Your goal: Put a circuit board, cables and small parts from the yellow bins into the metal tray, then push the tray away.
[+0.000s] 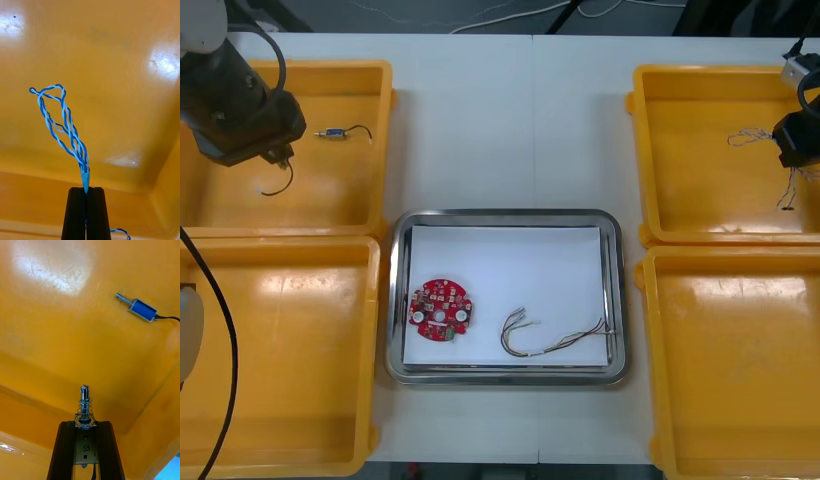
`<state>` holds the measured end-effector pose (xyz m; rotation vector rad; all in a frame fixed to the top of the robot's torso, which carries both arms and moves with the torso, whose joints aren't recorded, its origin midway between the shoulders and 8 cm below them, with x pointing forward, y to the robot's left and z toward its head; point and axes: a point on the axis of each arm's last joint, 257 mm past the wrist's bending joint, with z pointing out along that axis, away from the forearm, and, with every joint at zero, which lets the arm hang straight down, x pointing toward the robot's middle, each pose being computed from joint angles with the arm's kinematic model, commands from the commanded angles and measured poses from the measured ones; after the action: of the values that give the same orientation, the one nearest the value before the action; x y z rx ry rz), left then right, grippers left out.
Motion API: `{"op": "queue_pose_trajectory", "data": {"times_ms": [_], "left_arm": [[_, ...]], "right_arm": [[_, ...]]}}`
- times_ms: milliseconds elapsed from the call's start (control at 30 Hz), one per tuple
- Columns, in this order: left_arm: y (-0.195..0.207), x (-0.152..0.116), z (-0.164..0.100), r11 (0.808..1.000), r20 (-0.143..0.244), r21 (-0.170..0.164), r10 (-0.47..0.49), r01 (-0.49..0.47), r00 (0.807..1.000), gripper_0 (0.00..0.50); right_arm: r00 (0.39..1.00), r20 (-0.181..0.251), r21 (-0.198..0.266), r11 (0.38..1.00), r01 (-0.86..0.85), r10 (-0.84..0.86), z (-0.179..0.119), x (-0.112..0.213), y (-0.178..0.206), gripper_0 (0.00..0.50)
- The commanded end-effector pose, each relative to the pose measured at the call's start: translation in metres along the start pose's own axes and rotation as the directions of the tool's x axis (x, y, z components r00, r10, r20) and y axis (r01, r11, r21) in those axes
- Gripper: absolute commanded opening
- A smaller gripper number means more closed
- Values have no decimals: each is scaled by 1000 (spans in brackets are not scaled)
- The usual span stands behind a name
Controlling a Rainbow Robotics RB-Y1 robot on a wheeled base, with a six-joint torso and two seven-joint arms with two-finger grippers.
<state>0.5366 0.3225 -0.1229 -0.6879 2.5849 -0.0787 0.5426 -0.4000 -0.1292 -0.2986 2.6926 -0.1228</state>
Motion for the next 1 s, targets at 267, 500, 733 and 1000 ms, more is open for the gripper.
{"op": "queue_pose_trajectory", "data": {"times_ms": [267,500,733,1000], "left_arm": [[-39,29,-10,999,23,31,29,-30,999,0],[-50,47,-6,997,10,33,69,-69,998,0],[-66,65,-8,992,-6,65,105,-105,994,0],[-82,84,-9,990,-9,74,119,-118,993,0]], "right_arm": [[978,91,83,980,182,-189,-61,-32,21,0],[937,96,91,940,328,-336,-60,-40,50,0],[900,141,64,911,408,-413,-61,-49,83,0],[876,186,68,895,441,-445,-70,-57,100,0]]}}
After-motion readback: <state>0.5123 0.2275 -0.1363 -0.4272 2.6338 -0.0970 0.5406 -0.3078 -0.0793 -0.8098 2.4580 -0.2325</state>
